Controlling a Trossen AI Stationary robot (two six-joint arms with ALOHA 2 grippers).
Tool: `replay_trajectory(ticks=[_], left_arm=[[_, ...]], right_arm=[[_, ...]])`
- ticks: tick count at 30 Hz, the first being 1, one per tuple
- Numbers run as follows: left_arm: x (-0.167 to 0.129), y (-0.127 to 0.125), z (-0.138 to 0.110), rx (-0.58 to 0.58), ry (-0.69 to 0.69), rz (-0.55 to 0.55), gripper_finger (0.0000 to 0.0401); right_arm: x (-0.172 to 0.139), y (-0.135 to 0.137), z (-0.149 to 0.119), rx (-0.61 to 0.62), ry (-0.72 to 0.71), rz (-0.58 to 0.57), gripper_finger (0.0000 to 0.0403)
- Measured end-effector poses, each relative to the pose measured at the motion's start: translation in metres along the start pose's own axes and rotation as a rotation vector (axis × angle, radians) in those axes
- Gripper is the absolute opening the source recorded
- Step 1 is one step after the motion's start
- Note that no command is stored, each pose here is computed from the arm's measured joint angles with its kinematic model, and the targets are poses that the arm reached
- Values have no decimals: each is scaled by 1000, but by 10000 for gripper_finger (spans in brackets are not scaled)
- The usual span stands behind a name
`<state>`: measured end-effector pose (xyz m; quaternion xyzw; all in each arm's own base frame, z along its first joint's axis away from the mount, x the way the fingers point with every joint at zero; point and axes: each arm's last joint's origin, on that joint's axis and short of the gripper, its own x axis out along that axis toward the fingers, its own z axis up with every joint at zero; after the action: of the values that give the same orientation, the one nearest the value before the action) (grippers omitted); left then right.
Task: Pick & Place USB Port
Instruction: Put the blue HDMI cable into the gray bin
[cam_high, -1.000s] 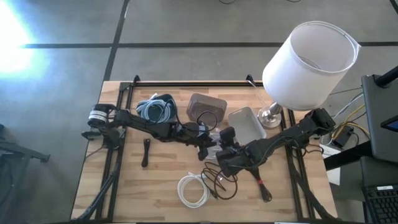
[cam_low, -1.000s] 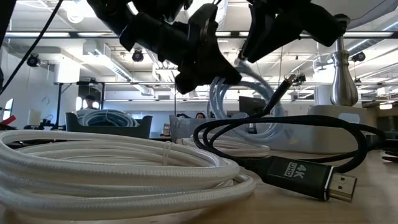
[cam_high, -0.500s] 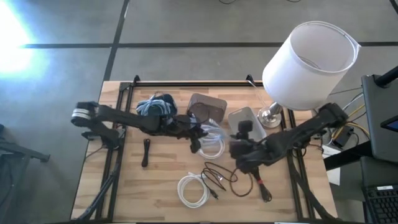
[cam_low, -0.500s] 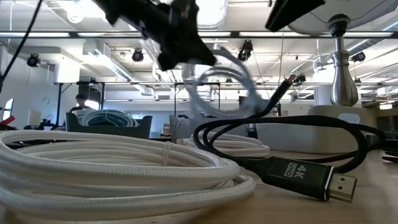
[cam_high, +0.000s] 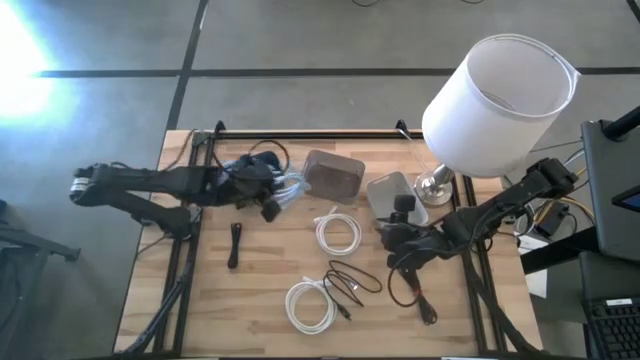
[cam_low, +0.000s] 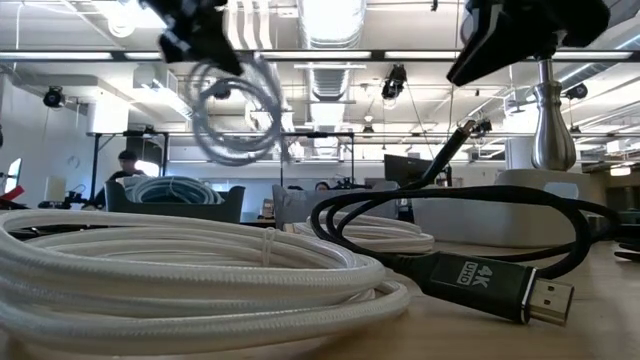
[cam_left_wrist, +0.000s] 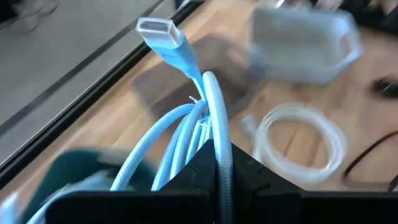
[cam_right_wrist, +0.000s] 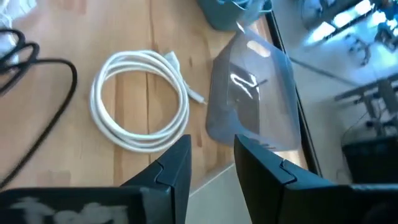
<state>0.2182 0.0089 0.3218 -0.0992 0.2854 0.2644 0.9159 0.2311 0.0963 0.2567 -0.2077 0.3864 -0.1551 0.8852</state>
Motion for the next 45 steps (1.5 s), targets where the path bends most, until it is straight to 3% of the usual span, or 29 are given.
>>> replay_trajectory(ticks=[5, 13, 19, 29, 33, 38, 45], left_arm=[[-12, 21, -19, -45, 65, 92, 12], [-5, 54, -50, -152, 62, 195, 21], [3, 72, -71, -238, 27, 175, 12], [-22, 78, -62, -282, -152, 55, 12], [-26, 80, -65, -276, -145, 97, 15], [-11, 83, -87, -302, -46, 198, 17], [11, 82, -109, -335, -49, 199, 22]], right_arm=[[5, -1, 2, -32, -64, -3, 120], [7, 1, 4, -38, -68, 3, 111], [7, 2, 3, -39, -63, 27, 110], [8, 2, 3, -37, -60, 28, 110], [8, 2, 3, -31, -63, 29, 112], [8, 2, 3, -9, -63, 29, 113], [8, 2, 3, -8, -63, 29, 107]])
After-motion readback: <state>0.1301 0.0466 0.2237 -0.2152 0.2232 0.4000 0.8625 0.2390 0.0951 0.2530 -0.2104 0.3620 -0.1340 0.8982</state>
